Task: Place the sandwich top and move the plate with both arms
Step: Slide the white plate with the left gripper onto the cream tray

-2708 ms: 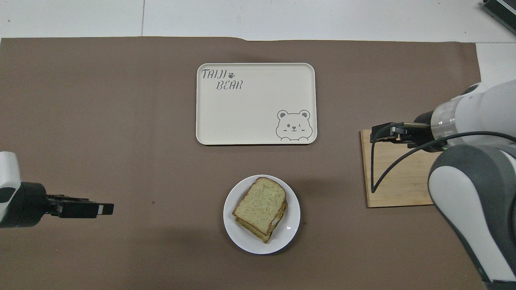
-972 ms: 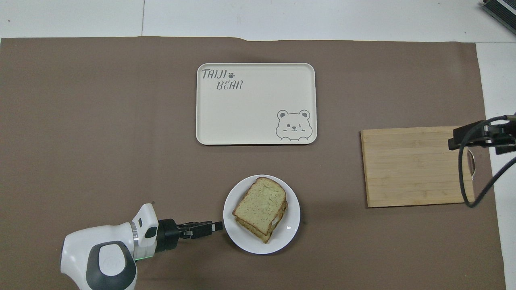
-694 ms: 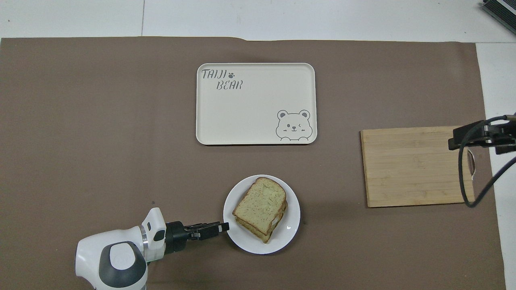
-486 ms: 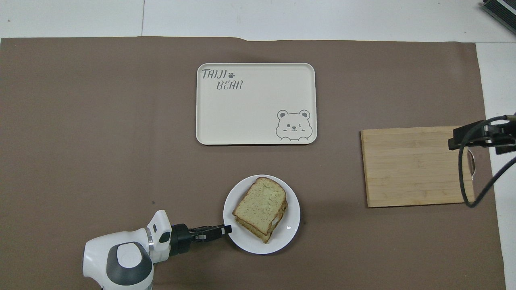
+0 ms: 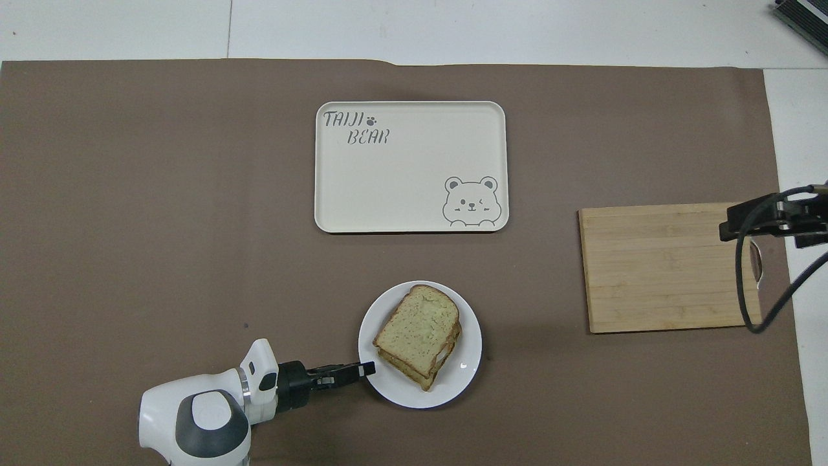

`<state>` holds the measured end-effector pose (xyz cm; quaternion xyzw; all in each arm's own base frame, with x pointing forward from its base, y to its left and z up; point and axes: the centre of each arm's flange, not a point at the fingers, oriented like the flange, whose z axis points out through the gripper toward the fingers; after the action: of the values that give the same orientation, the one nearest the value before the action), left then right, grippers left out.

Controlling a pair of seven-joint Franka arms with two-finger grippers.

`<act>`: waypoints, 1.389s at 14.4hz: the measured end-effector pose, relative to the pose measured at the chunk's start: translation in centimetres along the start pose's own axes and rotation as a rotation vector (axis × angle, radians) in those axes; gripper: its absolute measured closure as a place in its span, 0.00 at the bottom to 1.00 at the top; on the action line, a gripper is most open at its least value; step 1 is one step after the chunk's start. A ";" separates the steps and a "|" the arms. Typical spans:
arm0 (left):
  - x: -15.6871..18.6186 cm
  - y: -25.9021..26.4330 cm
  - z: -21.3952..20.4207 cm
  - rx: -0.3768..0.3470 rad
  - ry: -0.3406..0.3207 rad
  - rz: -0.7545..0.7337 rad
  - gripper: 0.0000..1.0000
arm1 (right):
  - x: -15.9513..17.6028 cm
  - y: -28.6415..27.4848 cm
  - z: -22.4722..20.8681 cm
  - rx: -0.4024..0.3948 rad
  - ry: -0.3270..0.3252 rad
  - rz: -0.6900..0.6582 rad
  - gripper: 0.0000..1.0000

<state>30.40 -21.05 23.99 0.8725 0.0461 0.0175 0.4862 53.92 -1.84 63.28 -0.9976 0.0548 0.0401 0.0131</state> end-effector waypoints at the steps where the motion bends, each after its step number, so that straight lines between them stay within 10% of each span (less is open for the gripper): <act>1: 0.0 0.0 0.0 -0.004 0.008 -0.010 0.59 | 0.0 0.0 0.0 0.000 0.000 0.000 0.00; 12: -0.8 0.2 0.8 0.008 0.059 -0.061 0.66 | 0.0 0.0 0.0 0.000 0.000 0.000 0.00; 20: -0.8 0.9 0.9 0.037 0.085 -0.051 0.96 | 0.0 0.0 0.0 0.000 0.000 0.000 0.00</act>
<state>29.67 -22.33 24.27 0.8783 0.0894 0.0413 0.4679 53.92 -1.84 63.28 -0.9976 0.0548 0.0401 0.0131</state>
